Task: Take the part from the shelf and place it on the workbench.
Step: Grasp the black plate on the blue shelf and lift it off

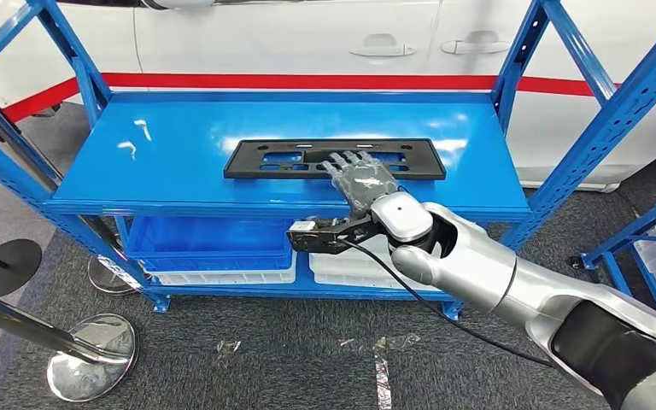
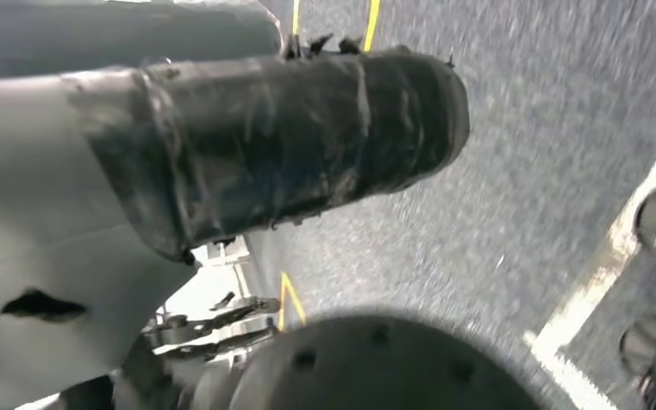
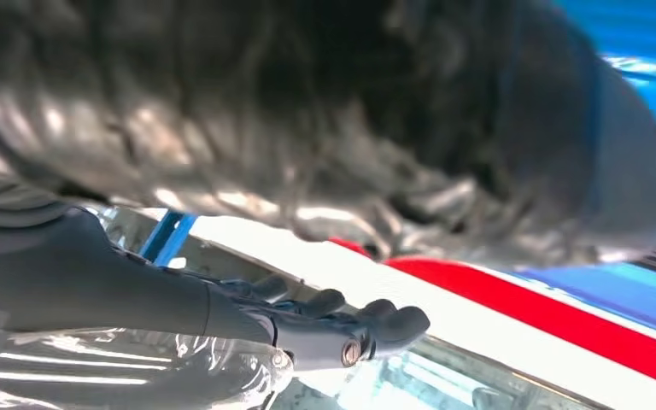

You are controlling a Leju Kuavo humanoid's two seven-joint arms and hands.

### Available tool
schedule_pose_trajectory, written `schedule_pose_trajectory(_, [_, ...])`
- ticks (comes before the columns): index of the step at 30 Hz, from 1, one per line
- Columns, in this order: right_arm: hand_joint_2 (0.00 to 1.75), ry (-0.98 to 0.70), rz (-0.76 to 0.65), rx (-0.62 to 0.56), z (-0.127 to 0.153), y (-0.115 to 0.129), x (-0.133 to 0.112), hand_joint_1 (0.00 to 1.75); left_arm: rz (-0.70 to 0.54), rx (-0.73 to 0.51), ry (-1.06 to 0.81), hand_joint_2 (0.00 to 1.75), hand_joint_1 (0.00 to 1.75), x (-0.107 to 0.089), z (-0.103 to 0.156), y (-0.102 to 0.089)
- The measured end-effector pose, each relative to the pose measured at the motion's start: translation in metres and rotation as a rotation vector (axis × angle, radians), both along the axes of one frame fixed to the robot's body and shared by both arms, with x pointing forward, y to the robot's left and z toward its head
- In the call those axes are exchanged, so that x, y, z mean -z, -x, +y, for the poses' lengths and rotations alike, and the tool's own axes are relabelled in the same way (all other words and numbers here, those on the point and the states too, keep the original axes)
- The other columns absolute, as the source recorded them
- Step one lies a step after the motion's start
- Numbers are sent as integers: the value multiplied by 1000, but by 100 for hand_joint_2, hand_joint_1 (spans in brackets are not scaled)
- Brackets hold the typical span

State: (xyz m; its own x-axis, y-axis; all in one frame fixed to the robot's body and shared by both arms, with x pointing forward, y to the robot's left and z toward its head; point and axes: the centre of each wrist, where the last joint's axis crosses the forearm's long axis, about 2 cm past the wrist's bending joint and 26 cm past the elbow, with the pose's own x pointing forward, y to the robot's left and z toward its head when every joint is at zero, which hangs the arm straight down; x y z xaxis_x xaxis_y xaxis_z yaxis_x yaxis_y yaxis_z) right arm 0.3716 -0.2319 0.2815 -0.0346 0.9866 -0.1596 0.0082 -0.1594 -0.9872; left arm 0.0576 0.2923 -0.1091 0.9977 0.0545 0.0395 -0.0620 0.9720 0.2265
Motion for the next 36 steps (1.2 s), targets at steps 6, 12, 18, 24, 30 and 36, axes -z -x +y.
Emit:
schedule_pose_trajectory(6, [87,-32,22,-7,1,-1,-2,0,-5,0,0,0,0,0,-1,0])
schedule_pose_trajectory(12, [175,-33,33,-4,0,-3,-4,0,-2,-1,-3,0,0,0,0,0])
schedule_pose_trajectory(18, [175,-24,30,5,-1,-5,-2,0,-3,-2,-2,0,0,0,-1,0])
schedule_pose_trajectory(24, [175,-45,54,12,-3,-6,5,0,2,-3,-1,0,0,0,0,1])
schedule_pose_trajectory(30, [175,-63,61,12,0,-8,6,0,6,-4,-1,0,0,0,-1,0])
schedule_pose_trajectory(36, [175,-82,70,7,5,-11,6,0,5,-6,0,0,0,0,-2,-1])
